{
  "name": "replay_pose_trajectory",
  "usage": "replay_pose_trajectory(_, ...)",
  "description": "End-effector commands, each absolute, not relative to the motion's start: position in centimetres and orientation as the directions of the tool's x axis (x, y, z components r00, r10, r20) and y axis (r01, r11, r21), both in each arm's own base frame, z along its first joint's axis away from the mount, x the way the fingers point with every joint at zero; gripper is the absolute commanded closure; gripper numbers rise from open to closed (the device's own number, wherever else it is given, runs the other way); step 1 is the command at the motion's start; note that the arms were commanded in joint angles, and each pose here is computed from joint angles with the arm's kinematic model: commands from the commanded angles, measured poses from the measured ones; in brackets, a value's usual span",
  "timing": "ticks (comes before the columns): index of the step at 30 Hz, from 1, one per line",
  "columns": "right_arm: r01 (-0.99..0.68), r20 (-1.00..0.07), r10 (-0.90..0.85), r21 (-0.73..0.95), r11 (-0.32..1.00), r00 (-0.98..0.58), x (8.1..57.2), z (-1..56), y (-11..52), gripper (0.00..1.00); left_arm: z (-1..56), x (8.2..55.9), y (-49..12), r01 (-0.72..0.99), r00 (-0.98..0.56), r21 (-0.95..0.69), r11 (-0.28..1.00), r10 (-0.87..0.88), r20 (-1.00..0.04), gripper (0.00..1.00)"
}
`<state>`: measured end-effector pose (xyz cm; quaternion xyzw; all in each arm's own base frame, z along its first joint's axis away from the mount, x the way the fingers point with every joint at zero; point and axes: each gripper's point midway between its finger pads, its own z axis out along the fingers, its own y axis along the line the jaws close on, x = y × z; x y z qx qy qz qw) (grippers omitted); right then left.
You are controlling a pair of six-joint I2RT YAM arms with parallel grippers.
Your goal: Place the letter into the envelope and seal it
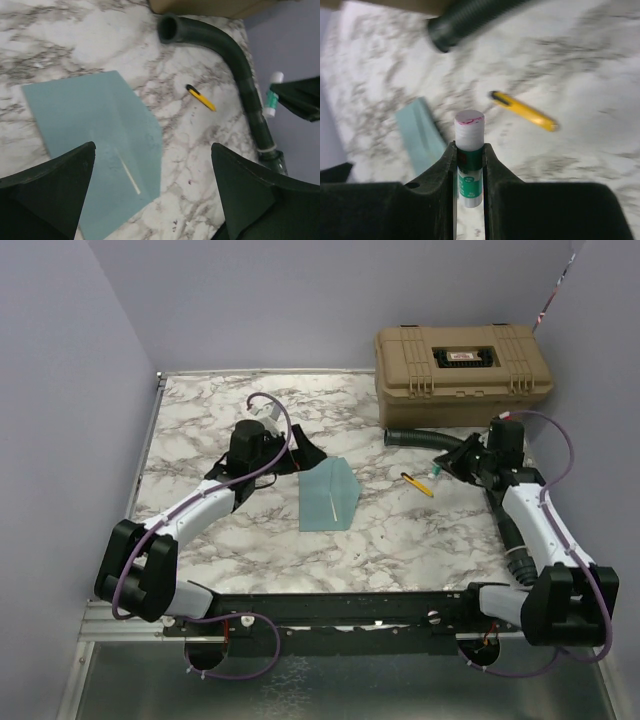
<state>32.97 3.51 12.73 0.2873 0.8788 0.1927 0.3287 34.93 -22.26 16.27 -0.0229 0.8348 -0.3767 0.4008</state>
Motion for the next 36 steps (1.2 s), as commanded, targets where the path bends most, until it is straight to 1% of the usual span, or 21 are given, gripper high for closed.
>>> replay_pose_trajectory(1,0.06,-0.489,0.642,0.767,0.639,-0.59,34.4,21.0,11.3,0.97,22.8,32.9,-28.6,0.505,-0.641,-0.686,0.524,-0.304,-0.704,0.01)
replay_pose_trajectory(3,-0.045,-0.511,0.655,0.806,0.591,-0.556,34.7,24.3,13.5,0.97,24.6,32.3,-30.6,0.548,-0.63,-0.691,0.471,-0.31,-0.712,0.01)
replay_pose_trajectory(7,-0.163,-0.511,0.68,0.845,0.509,-0.526,35.0,28.2,16.0,0.97,26.5,31.4,-33.4,0.591,-0.64,-0.707,0.389,-0.307,-0.704,0.01)
replay_pose_trajectory(11,-0.225,-0.517,0.648,0.847,0.482,-0.559,35.0,29.5,17.7,0.96,28.5,30.6,-35.7,0.613,-0.666,-0.733,0.295,-0.307,-0.68,0.04)
replay_pose_trajectory(18,-0.29,-0.516,0.62,0.853,0.433,-0.591,34.4,30.8,19.5,0.95,28.4,31.1,-38.2,0.586,-0.706,-0.767,0.262,-0.299,-0.642,0.12)
replay_pose_trajectory(20,-0.301,-0.515,0.613,0.854,0.424,-0.599,34.2,31.0,19.8,0.95,28.1,31.0,-39.1,0.594,-0.722,-0.768,0.238,-0.264,-0.64,0.16)
replay_pose_trajectory(23,-0.299,-0.51,0.605,0.856,0.421,-0.611,34.1,31.0,20.0,0.95,28.3,30.2,-40.0,0.624,-0.734,-0.76,0.183,-0.195,-0.65,0.28)
replay_pose_trajectory(28,-0.301,-0.506,0.592,0.859,0.415,-0.627,34.0,30.8,20.2,0.95,28.4,30.4,-40.4,0.621,-0.743,-0.765,0.169,-0.184,-0.644,0.43)
replay_pose_trajectory(32,-0.304,-0.504,0.58,0.859,0.411,-0.64,34.1,30.7,20.5,0.95,28.4,30.5,-40.7,0.63,-0.74,-0.76,0.162,-0.174,-0.65,0.57)
replay_pose_trajectory(36,-0.304,-0.507,0.568,0.857,0.417,-0.649,34.0,30.5,20.6,0.95,28.4,30.7,-40.8,0.647,-0.726,-0.745,0.162,-0.166,-0.667,0.61)
